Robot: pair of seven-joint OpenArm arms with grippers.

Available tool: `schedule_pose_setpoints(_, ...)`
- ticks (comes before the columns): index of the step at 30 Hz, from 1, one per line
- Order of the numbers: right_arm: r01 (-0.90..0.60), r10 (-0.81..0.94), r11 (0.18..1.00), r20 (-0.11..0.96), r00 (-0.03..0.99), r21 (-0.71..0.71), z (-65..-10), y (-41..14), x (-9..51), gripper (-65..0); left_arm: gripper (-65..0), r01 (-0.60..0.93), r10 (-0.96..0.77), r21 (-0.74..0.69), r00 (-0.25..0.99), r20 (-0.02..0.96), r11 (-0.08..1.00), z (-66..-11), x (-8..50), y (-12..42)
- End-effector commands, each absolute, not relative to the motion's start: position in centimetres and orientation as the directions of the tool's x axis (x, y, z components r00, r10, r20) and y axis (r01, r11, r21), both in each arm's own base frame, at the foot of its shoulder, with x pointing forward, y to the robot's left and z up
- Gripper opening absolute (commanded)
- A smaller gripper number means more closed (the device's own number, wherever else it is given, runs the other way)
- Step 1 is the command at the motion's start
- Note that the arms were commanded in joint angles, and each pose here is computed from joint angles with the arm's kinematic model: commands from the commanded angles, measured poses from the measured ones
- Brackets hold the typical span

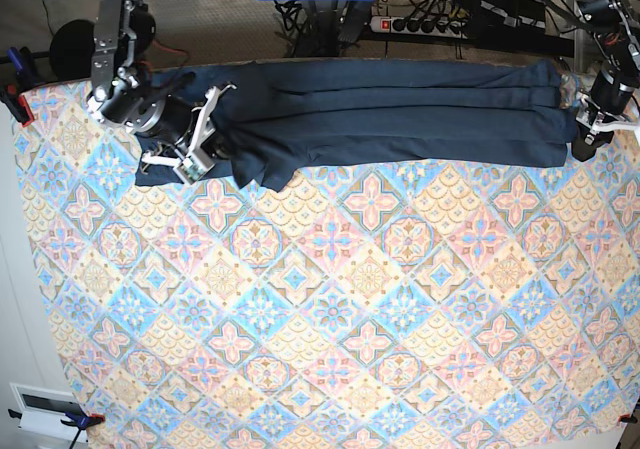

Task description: Layout the t-shirt on the table in an organized manner, then fold the t-shirt properly

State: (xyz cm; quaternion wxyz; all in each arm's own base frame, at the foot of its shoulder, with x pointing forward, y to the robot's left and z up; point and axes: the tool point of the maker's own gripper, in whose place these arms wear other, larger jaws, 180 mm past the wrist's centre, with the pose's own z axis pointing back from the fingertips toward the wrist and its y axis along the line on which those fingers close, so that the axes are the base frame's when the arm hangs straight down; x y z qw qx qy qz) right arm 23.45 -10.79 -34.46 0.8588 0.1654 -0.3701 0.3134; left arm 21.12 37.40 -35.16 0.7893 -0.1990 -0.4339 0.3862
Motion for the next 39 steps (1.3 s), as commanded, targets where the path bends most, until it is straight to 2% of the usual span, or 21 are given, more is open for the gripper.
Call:
schedule_pose_setpoints(1, -0.669, 0.411, 0.741, 0.756, 0.510, 0.049, -33.7, -10.9, 23.3, -65.0, -45.6, -0.412, 0.765, -0.645, 0.313, 0.563, 0.643, -33.8, 21.6, 38.0)
schedule_pose_setpoints(9, -0.670, 0.461, 0.738, 0.669, 0.583, 0.076, -35.8, -12.1, 20.7, -65.0, -45.5, -0.401, 0.766, -0.653, 0.303, 0.568, 0.643, -33.5, 22.2, 38.0)
schedule_pose_setpoints(19, -0.671, 0.471, 0.738, 0.656, 0.590, 0.074, -36.0, -12.4, 20.5, -64.8, -45.3, -0.415, 0.727, -0.600, 0.326, 0.604, 0.684, -33.7, 22.7, 38.5)
schedule_pose_setpoints(23, -0.663, 0.467, 0.746, 0.656, 0.593, 0.068, -35.9, -12.7, 20.7, -58.2, -45.3, -0.426, 0.706, -0.567, 0.341, 0.620, 0.704, -33.9, 22.7, 38.8)
schedule_pose_setpoints(27, -0.575, 0.423, 0.818, 0.664, 0.616, 0.013, -34.9, -16.6, 21.8, -51.6, -45.3, -0.429, 0.697, -0.553, 0.367, 0.616, 0.714, -34.1, 22.5, 38.8)
schedule_pose_setpoints(30, -0.527, 0.402, 0.850, 0.666, 0.629, -0.016, -34.4, -18.6, 22.1, -51.0, -45.3, -0.432, 0.693, -0.544, 0.391, 0.605, 0.719, -34.3, 22.2, 38.6)
schedule_pose_setpoints(39, -0.524, 0.399, 0.851, 0.674, 0.621, -0.021, -34.1, -18.7, 22.3, -51.0, -45.3, -0.427, 0.682, -0.534, 0.399, 0.613, 0.730, -34.0, 22.4, 38.9)
